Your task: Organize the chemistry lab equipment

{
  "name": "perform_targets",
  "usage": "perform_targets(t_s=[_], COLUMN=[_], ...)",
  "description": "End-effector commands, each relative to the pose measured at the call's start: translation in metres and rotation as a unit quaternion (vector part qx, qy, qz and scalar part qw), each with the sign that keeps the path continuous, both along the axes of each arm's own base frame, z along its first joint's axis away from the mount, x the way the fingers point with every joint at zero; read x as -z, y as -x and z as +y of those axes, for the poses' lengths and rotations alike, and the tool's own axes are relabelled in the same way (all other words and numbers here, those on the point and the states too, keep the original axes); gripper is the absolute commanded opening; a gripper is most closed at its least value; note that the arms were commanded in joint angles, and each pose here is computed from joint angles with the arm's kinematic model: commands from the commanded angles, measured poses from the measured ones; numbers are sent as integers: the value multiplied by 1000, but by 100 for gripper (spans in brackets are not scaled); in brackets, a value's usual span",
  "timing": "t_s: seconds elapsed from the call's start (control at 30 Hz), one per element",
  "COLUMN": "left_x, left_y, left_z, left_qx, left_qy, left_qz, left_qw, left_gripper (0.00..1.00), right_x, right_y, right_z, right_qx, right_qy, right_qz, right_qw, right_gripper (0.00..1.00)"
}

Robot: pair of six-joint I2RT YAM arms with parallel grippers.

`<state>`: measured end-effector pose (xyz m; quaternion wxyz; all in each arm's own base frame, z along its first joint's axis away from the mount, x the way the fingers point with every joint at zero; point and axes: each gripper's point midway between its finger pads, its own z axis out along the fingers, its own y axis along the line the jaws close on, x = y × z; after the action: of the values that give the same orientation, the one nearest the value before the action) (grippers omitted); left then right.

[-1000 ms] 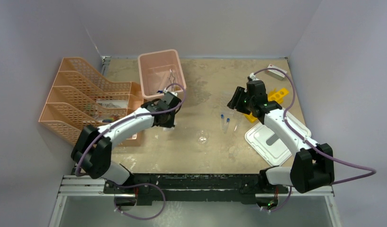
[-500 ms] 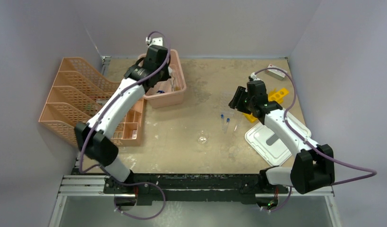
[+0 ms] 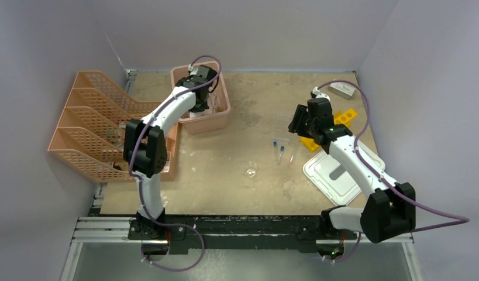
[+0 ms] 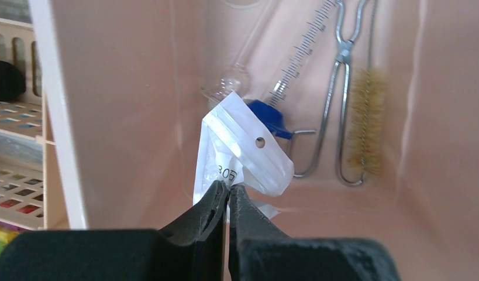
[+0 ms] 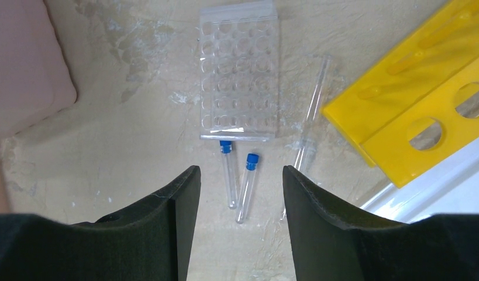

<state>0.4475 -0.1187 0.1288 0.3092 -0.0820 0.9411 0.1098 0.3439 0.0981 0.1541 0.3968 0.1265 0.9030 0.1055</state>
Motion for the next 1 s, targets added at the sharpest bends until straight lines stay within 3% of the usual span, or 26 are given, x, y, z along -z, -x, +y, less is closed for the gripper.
perform_targets(t_s=[0.0,0.13,0.27,0.37,0.57,0.8,0.97], left_x=[2,12,5,-13,-75,-150,-189], left_y=[-12,-11,-14,-20,-29,-12,19], left_z=[16,24,21,12,-15,-67,-87], left_qx=[-23,-30,-20,-1,46,151,214], left_qy=[-21,-34,-23,-4,74,215,280], left_qz=[-11,2,-6,-22,-85,-177,-240], left_qw=[999,999,1000,1000,993,949,904], left_gripper=[0,5,24,40,55,63,77], right_x=[-30,-34,-40,-39,-30,-11,8], right_y=[-9,-14,-17,-16,-13,-7,3], right_z=[-9,-16,-19,-19,-12,-1,7], right_qx=[13,28,27,25,4,-28,-56], right_qy=[13,30,39,42,35,27,26], right_qz=[-40,-52,-60,-59,-42,-8,32], right_qw=[999,998,997,997,998,999,998], right_gripper=[56,56,56,56,56,56,54])
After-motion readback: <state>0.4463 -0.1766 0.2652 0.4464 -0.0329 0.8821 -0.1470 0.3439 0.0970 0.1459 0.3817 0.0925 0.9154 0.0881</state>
